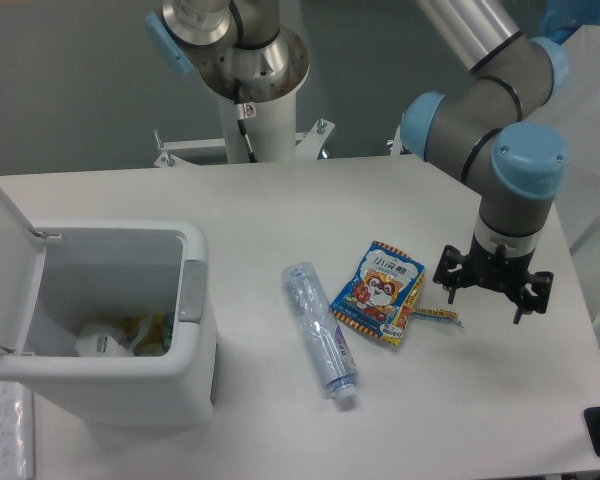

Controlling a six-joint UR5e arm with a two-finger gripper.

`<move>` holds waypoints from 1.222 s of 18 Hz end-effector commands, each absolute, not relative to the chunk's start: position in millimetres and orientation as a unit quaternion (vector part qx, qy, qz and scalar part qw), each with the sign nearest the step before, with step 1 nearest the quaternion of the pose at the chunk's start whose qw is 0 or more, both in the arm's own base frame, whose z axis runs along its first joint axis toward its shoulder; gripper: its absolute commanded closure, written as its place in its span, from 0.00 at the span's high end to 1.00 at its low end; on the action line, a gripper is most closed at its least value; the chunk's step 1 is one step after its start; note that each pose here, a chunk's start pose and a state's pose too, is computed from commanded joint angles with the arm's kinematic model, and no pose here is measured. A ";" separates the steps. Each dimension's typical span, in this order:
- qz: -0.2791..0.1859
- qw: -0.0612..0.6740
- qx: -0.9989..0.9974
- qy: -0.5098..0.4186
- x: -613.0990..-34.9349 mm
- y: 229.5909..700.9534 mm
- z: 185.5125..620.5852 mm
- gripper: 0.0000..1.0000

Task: Place the trash in the trash can
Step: 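Move the gripper down onto the colorful snack bag and close it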

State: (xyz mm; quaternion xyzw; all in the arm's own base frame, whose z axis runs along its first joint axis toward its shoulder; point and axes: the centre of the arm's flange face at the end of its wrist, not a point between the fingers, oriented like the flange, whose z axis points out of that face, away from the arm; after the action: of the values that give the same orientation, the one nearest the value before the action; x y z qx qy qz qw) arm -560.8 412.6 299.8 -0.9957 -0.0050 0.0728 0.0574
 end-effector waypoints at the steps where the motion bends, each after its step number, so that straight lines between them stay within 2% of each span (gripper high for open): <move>1: 0.072 0.054 -0.996 -0.005 -559.2 412.4 297.0 1.00; 6: 0.057 0.043 -0.997 0.008 -546.7 427.3 270.1 1.00; 11: 0.031 0.027 -0.999 0.011 -531.3 422.5 228.9 1.00; 16: -0.011 0.007 -0.999 0.037 -509.0 438.2 182.9 1.00; 22: -0.079 -0.026 -0.995 0.048 -484.8 442.3 169.8 1.00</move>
State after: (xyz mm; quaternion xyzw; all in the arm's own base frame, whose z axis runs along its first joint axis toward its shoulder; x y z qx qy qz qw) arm -484.8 442.3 169.8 -0.9954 0.0478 -0.0789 -0.0257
